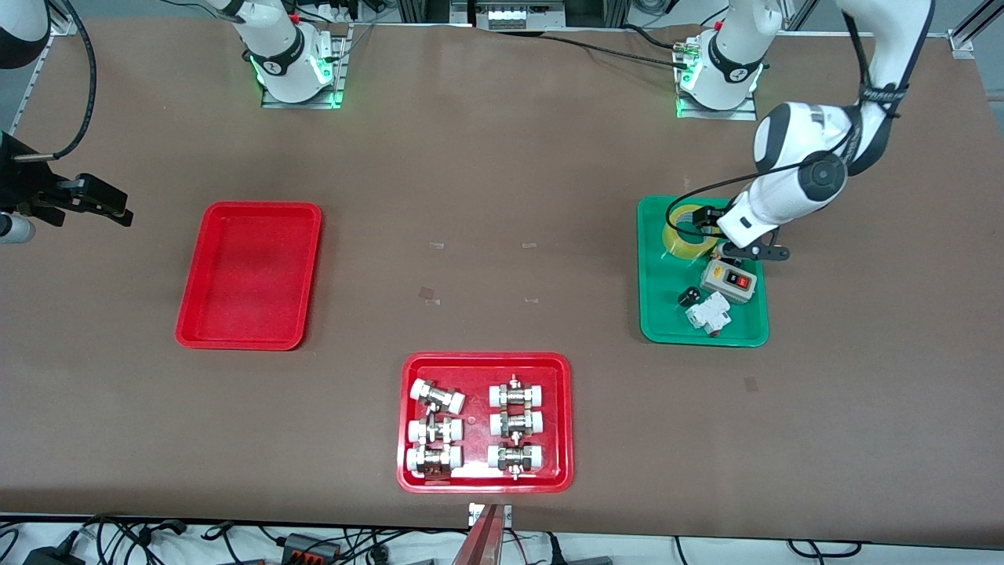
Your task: Left arm passes tape to right arm into tray
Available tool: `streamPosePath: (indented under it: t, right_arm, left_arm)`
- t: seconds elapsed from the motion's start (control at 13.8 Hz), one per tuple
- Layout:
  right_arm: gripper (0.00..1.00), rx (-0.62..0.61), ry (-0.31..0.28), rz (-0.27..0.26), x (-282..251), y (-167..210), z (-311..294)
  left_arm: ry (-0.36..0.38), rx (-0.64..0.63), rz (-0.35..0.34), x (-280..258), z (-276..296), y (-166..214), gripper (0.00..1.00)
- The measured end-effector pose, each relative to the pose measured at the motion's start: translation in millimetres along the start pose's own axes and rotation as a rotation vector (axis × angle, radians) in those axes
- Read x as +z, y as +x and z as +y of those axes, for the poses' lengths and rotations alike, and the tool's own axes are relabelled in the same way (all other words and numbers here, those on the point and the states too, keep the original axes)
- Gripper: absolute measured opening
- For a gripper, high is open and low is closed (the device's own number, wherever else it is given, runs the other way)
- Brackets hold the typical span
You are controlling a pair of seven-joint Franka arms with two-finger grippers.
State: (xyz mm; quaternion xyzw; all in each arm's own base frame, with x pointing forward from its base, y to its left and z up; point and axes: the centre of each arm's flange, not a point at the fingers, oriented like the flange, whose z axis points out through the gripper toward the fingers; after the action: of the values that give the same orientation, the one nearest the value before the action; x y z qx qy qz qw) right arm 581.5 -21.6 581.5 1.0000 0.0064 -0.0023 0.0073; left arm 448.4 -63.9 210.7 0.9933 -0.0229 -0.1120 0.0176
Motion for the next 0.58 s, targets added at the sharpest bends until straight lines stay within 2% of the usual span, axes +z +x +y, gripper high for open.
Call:
streamPosePath:
  t: [0.15, 0.44, 0.58]
  right_arm:
    - [1.0, 0.0, 0.0, 0.0, 0.1, 0.0, 0.0]
    - [1.0, 0.0, 0.0, -0.001, 0.2, 0.0, 0.0]
    - [1.0, 0.0, 0.0, -0.001, 0.2, 0.0, 0.0]
  left_arm:
    - [-0.001, -0.003, -0.015, 19.7, -1.2, -2.0, 0.96]
    - [-0.001, -0.019, -0.021, 23.9, -1.2, -1.6, 0.53]
    - [-0.001, -0.019, -0.025, 23.6, -1.1, -1.6, 0.38]
